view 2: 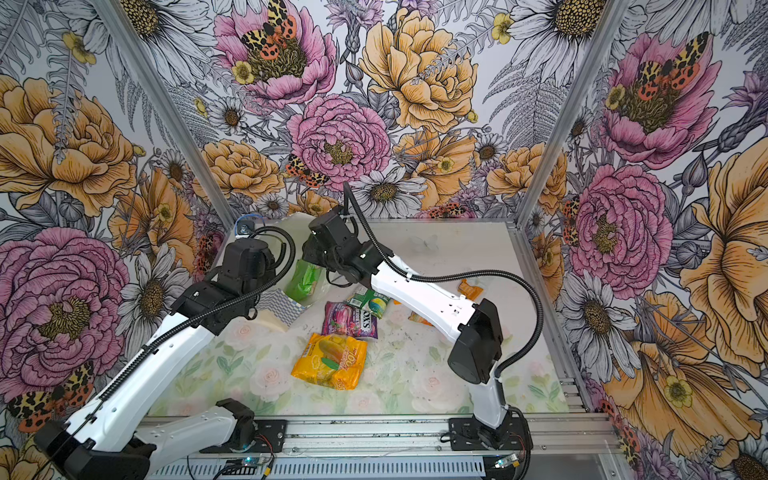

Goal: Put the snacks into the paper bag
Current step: 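Open the right gripper and withdraw it toward the remaining snacks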

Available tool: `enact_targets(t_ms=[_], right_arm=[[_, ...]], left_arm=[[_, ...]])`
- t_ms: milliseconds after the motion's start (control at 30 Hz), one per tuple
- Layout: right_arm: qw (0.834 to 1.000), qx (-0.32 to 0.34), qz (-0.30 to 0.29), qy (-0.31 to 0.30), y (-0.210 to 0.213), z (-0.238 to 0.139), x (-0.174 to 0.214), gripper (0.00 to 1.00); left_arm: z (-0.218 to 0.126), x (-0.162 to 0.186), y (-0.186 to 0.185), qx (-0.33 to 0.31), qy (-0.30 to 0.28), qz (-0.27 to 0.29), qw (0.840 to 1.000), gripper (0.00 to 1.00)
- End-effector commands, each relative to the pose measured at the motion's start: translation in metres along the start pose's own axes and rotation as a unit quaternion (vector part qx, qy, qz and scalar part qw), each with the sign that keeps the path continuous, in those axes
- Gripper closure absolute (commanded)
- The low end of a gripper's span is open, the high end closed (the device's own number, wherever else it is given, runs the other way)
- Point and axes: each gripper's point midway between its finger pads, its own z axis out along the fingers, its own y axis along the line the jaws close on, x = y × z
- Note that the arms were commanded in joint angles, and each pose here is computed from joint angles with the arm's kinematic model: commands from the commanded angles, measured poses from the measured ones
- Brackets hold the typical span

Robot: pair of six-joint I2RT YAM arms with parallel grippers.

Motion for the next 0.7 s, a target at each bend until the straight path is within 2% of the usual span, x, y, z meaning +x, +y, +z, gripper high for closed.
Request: enact_targets(t_ms=[0,167,300,433,567,667], right_arm=[[0.994,-0.053,-0.088,-0.042,0.029,-0.07,-0.03,0.54],[0.988,0.014,-0.121,-0.092,-0.023,-0.127,-0.034,0.46],[0.988,0.062,-0.102,-0.094,-0.076,-0.149,-0.014,0.4],[0.99,0.107,-0.048,-0.082,-0.134,-0.159,0.024,0.2],[0.99,0.133,0.004,-0.04,-0.179,-0.154,0.072,0.03],[0.99,0.14,0.032,-0.008,-0.196,-0.145,0.105,0.01]], left_arm=[[0.004,-0.002,0.004,0.004,-0.002,-0.026,1.0,1.0],[0.007,-0.001,0.013,-0.004,0.0,-0.034,0.999,1.0],[0.008,0.0,0.017,-0.006,0.002,-0.038,0.999,1.0],[0.008,0.0,0.02,-0.01,0.002,-0.039,0.999,1.0],[0.007,0.0,0.02,-0.007,0.001,-0.041,0.999,1.0],[0.005,-0.001,0.022,-0.006,-0.002,-0.045,0.999,1.0]])
